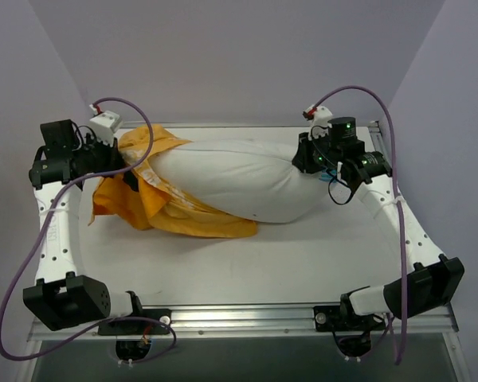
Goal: Remove the pillowcase from the pillow
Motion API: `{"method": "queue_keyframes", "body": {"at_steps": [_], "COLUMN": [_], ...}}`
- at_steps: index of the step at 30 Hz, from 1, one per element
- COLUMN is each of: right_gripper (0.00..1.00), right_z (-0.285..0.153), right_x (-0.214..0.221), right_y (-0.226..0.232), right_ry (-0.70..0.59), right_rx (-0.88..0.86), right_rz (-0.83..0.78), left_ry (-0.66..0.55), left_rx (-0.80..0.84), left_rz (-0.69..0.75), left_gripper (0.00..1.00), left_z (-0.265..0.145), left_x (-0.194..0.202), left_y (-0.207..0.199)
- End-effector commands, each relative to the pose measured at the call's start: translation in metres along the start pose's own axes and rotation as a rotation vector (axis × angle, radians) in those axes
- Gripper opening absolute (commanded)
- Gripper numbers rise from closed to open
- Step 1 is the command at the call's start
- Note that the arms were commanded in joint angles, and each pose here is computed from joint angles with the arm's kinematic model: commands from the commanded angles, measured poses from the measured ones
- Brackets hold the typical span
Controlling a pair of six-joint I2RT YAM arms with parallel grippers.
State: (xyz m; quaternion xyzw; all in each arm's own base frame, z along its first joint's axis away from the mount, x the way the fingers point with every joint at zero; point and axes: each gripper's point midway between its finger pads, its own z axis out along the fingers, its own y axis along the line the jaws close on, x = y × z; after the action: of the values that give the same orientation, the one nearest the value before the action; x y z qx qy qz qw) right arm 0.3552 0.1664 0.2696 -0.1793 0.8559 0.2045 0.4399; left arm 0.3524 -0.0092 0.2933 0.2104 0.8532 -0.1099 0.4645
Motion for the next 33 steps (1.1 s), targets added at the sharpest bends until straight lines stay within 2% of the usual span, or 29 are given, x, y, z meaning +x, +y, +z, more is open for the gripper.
{"method": "queue_keyframes", "body": {"at_steps": [1,4,6,8,10,14,15,16,17,19,20,22,25,26,28,31,33], "right_gripper": [0.00,0.00,0.00,0.00,0.00,0.00,0.00,0.02,0.14,0.25,0.35,0.40,0.50,0.51,0.51,0.48,0.46], "right_z": [-0.048,-0.038,-0.022,-0.016,-0.014,-0.025,-0.030,-0.033,-0.030,-0.030,-0.018,-0.010,0.021,0.044,0.069,0.119,0.137], "right_x": [0.056,0.071,0.080,0.091,0.089,0.060,0.034,0.021,0.008,-0.031,-0.045,-0.068,-0.087,-0.084,-0.072,-0.026,0.019], "right_y": [-0.105,-0.098,-0.076,-0.063,-0.050,-0.029,-0.015,-0.010,-0.003,0.032,0.046,0.091,0.131,0.153,0.164,0.168,0.165], "right_ry": [0.211,0.238,0.252,0.259,0.237,0.172,0.115,0.085,0.059,-0.038,-0.074,-0.133,-0.175,-0.173,-0.149,-0.027,0.068], "right_rx": [0.467,0.415,0.291,0.246,0.230,0.202,0.175,0.187,0.182,0.112,0.079,-0.017,-0.073,-0.125,-0.149,-0.137,-0.111], "right_rz": [0.016,0.035,0.052,0.074,0.052,0.054,0.029,0.024,0.020,-0.001,-0.010,-0.038,-0.035,-0.039,0.009,0.038,0.035], "left_ry": [0.015,0.019,-0.007,-0.001,-0.026,-0.051,-0.056,-0.061,-0.063,-0.063,-0.057,-0.046,-0.005,0.013,0.041,0.077,0.108], "left_rx": [-0.552,-0.459,-0.327,-0.286,-0.276,-0.202,-0.180,-0.160,-0.127,-0.113,-0.108,-0.101,-0.115,-0.123,-0.161,-0.202,-0.218], "left_rz": [0.049,0.049,0.081,0.104,0.129,0.140,0.153,0.158,0.160,0.160,0.158,0.158,0.142,0.133,0.122,0.101,0.086], "left_gripper": [0.02,0.02,0.02,0.02,0.02,0.02,0.02,0.03,0.03,0.03,0.03,0.04,0.04,0.04,0.04,0.06,0.20], "left_z": [-0.064,-0.055,-0.044,-0.033,-0.038,-0.044,-0.047,-0.048,-0.048,-0.051,-0.052,-0.054,-0.057,-0.057,-0.060,-0.062,-0.065], "left_x": [-0.008,0.004,0.011,0.022,0.023,0.034,0.037,0.039,0.042,0.049,0.053,0.062,0.075,0.079,0.086,0.095,0.101], "left_y": [0.134,0.122,0.087,0.067,0.051,0.021,0.013,0.007,-0.002,-0.010,-0.013,-0.019,-0.020,-0.020,-0.013,-0.008,-0.006]}}
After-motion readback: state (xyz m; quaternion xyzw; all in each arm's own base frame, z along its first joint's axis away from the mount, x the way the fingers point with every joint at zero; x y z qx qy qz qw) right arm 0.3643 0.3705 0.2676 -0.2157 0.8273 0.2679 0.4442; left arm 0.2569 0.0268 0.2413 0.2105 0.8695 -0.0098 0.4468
